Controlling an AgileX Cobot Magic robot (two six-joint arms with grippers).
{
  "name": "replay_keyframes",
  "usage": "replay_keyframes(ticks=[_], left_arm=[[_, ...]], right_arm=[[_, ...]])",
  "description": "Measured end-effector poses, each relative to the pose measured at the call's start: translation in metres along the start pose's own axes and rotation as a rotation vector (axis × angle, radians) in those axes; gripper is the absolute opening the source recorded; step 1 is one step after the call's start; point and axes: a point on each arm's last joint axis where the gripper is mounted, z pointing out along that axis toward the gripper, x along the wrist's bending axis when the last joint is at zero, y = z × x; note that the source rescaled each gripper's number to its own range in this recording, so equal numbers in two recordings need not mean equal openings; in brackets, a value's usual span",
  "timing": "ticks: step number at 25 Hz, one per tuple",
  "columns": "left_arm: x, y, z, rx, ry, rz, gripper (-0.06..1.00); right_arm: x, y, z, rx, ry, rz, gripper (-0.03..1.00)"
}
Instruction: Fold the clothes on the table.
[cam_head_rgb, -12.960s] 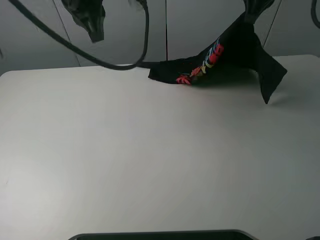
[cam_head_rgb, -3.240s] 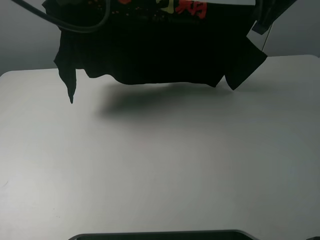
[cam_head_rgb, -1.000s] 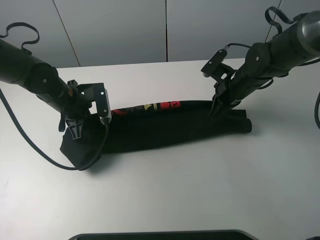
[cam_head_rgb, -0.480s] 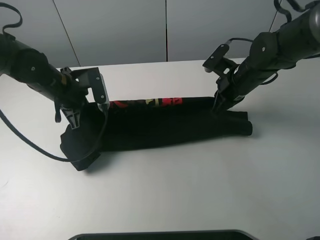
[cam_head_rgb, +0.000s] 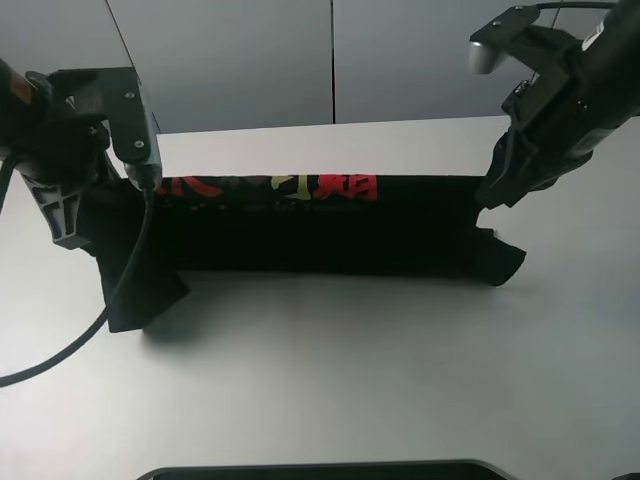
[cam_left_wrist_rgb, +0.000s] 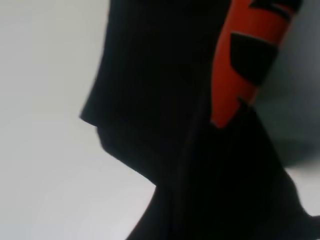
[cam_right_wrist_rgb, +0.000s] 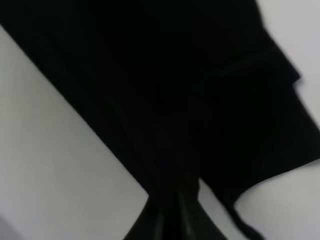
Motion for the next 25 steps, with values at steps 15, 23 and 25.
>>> replay_keyframes(ticks=[15,23,25], left_arm=[[-0.008,0.001,0.008,0.043,-0.088,0.068,0.01],[-0.003,0.012,0.079,0.094,-0.114,0.134,0.01],[0.000,0.013,0.093,0.081,-0.103,0.135,0.01]], right_arm=[[0.000,-0.007,0.043,0.014,0.099,0.059,0.00],[-0.024,0.002,0.091,0.013,0.022,0.027,0.00],[-0.028,0.004,0.094,-0.002,-0.006,0.022,0.00]])
